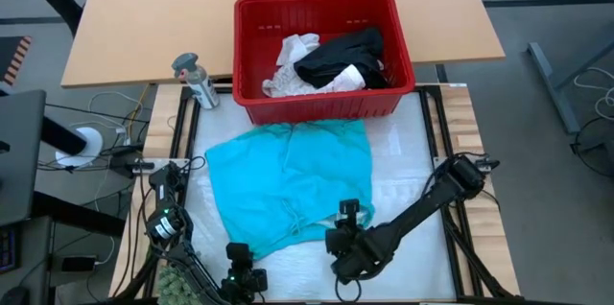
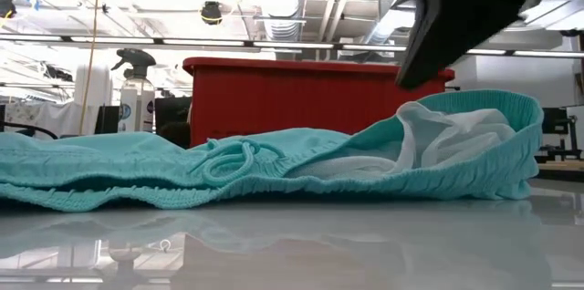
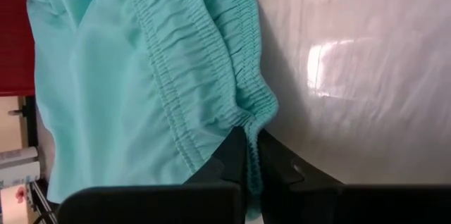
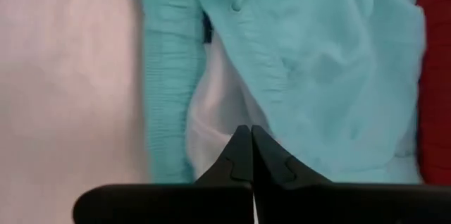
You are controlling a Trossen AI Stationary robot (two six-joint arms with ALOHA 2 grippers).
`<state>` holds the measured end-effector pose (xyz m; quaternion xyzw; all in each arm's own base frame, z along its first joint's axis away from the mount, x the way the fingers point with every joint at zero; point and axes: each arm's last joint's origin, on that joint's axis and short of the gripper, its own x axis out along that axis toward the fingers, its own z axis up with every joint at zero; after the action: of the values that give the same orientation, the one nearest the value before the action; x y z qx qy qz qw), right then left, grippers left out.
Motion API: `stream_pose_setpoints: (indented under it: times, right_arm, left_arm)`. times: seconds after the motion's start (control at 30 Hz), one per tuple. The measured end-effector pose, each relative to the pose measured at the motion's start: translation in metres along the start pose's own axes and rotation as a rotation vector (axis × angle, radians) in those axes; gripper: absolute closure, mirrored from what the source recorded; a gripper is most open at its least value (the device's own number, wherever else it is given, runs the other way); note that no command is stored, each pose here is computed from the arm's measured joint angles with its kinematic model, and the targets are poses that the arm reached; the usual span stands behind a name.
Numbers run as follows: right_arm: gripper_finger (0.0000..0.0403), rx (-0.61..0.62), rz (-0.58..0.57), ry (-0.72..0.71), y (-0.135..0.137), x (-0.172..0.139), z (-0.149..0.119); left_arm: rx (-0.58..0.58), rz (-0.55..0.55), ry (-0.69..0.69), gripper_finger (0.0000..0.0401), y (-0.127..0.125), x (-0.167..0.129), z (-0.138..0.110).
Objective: Fold laundry
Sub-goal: Fold the light blue shorts
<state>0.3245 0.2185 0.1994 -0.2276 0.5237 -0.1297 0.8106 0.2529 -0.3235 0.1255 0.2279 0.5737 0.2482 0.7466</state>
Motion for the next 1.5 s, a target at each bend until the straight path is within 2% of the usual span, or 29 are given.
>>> stream_pose_setpoints:
  times: [0.23,0.47,0.67,0.77,0.9,1.03,1.23,1.37,1.5]
  right_arm:
    - [0.0388,-0.079,-0.038,0.114,0.011,0.032,-0.006]
    - [0.0388,-0.074,-0.187,0.323,0.000,0.069,-0.020]
    - [0.0388,-0.069,-0.219,0.400,-0.008,0.095,-0.021]
    - [0.0381,-0.075,-0.192,0.409,-0.014,0.099,-0.018]
    - [0.0369,-0.062,-0.161,0.346,-0.023,0.075,-0.011]
    - [0.0373,-0.033,-0.053,0.285,-0.026,0.037,-0.008]
    - [0.0373,-0.043,0.073,0.205,-0.022,-0.001,-0.010]
    - [0.0372,-0.030,0.065,0.165,-0.013,-0.018,-0.016]
    - [0.0375,-0.054,0.018,0.218,-0.009,-0.029,-0.031]
  left_arm:
    - [-0.003,-0.001,-0.007,0.0401,0.000,0.000,0.000]
    - [-0.003,0.001,-0.010,0.0401,0.000,0.000,0.000]
    - [-0.002,-0.001,-0.007,0.0401,0.000,0.000,0.000]
    - [-0.002,-0.001,-0.006,0.0401,0.000,0.000,0.000]
    - [-0.001,-0.001,-0.006,0.0401,0.000,0.000,0.000]
    - [-0.002,-0.001,-0.006,0.0401,0.000,0.000,0.000]
    - [-0.001,-0.001,-0.007,0.0401,0.000,0.000,0.000]
    - [-0.002,0.000,-0.007,0.0401,0.000,0.000,0.000]
    - [-0.002,0.000,-0.007,0.0401,0.000,0.000,0.000]
